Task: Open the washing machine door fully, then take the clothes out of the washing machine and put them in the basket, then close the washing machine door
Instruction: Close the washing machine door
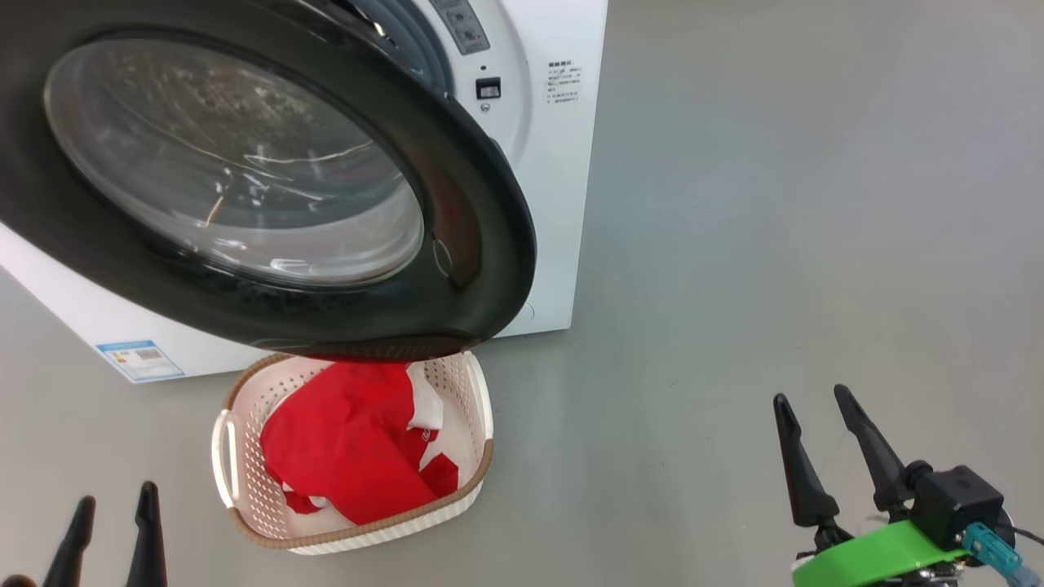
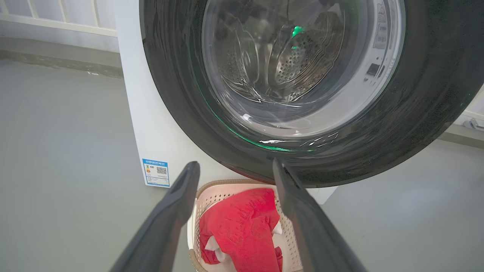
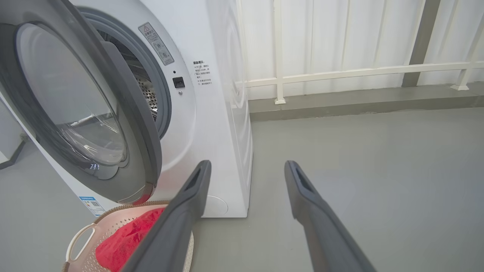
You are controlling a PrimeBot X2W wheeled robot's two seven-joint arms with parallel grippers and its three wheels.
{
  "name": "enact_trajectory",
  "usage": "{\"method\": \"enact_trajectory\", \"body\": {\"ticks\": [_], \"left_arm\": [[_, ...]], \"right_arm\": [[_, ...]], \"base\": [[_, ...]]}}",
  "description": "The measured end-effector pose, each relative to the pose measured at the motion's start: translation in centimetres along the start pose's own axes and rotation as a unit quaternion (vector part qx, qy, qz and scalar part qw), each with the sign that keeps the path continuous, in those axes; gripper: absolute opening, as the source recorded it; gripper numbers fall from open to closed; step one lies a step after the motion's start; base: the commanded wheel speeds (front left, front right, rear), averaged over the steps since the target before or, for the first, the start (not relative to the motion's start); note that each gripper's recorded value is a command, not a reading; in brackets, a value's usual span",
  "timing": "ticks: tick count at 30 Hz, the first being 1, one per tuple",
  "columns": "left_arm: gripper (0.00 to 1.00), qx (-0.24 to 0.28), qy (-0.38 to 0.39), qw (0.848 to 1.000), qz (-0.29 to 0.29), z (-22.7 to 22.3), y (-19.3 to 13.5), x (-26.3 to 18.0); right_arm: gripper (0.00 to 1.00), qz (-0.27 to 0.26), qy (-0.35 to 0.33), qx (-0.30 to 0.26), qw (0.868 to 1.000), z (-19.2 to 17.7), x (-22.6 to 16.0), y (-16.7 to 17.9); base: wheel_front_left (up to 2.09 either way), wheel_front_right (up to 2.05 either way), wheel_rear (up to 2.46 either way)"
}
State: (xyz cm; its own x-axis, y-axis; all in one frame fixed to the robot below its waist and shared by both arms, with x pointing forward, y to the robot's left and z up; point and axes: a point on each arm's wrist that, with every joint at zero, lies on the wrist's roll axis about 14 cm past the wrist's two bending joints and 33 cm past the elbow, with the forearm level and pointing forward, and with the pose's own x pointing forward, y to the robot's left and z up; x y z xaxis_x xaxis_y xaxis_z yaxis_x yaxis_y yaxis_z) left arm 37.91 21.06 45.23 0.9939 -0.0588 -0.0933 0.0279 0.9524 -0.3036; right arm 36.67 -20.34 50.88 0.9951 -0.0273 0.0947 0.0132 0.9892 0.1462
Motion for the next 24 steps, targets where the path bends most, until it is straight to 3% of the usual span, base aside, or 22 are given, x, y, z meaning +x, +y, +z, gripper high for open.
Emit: {"method": "enact_trajectory", "body": {"ticks": [24], "left_arm": [[1.00, 0.004, -0.022, 1.000, 0.010, 1.0, -0.1, -1.5]], "right_arm": [[1.00, 0.015, 0.005, -0.002, 1.000, -0.1, -1.0, 0.6]], "base": [[0.00, 0.00, 0.00]]}}
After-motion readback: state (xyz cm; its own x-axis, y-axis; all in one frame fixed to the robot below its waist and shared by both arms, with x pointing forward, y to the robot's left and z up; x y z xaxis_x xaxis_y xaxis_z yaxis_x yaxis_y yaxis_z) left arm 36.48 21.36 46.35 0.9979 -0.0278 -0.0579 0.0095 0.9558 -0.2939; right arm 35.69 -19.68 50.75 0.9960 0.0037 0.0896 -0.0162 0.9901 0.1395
